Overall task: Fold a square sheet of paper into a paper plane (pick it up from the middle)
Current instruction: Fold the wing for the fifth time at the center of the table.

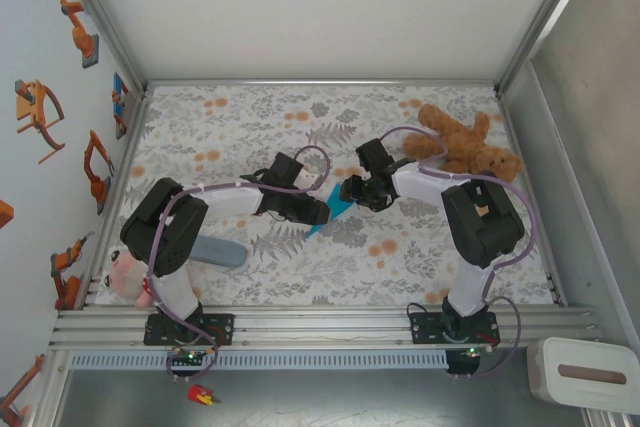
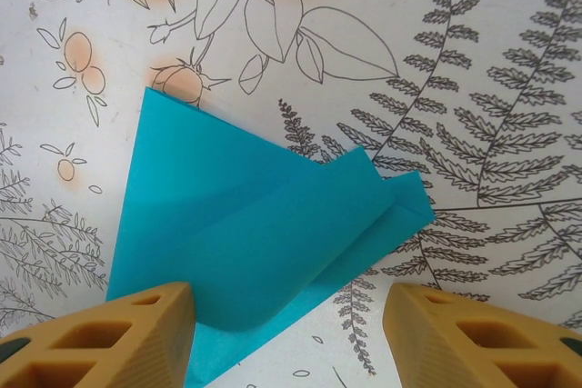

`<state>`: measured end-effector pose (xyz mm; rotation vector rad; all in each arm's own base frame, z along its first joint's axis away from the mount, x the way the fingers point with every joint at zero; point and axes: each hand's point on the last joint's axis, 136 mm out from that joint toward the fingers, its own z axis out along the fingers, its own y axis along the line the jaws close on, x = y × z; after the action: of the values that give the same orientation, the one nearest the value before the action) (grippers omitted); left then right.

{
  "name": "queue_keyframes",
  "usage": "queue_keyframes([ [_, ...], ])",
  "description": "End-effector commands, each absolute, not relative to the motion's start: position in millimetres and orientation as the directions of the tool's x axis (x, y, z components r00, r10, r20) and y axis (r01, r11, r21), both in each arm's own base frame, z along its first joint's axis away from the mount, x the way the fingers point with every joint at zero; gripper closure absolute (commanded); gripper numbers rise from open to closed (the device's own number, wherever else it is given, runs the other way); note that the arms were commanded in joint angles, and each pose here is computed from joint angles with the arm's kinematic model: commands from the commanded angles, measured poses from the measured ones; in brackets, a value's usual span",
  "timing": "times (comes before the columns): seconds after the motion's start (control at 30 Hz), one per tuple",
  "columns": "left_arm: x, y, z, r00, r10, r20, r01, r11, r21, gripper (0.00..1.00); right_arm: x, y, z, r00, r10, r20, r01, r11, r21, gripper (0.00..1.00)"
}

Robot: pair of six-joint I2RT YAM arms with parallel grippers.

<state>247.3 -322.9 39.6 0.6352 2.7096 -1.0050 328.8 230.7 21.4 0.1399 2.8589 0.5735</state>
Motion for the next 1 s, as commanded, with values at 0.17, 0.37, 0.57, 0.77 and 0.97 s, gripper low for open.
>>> queue_keyframes([
  [0.17,244,-307,50,-0.893,0.256,-0.371,0.434,0.713,-0.551,0.54,315,202,-23,-0.979,0.152,-0.133,0.116,0.963,0.244,0.42],
  [0.37,236,-308,41,-0.899,0.266,-0.348,0.425,0.721,-0.547,0.57,315,202,-25,-0.98,0.154,-0.127,0.119,0.963,0.243,0.43],
  [0.57,235,-311,33,-0.905,0.27,-0.327,0.415,0.729,-0.545,0.62,315,202,-24,-0.98,0.152,-0.127,0.118,0.963,0.241,0.43],
  [0.77,238,-306,24,-0.913,0.264,-0.31,0.396,0.757,-0.52,0.69,314,201,-25,-0.98,0.154,-0.123,0.121,0.964,0.237,0.43],
  [0.97,237,-307,16,-0.922,0.266,-0.282,0.38,0.764,-0.521,0.73,313,201,-28,-0.981,0.154,-0.115,0.125,0.965,0.233,0.43],
])
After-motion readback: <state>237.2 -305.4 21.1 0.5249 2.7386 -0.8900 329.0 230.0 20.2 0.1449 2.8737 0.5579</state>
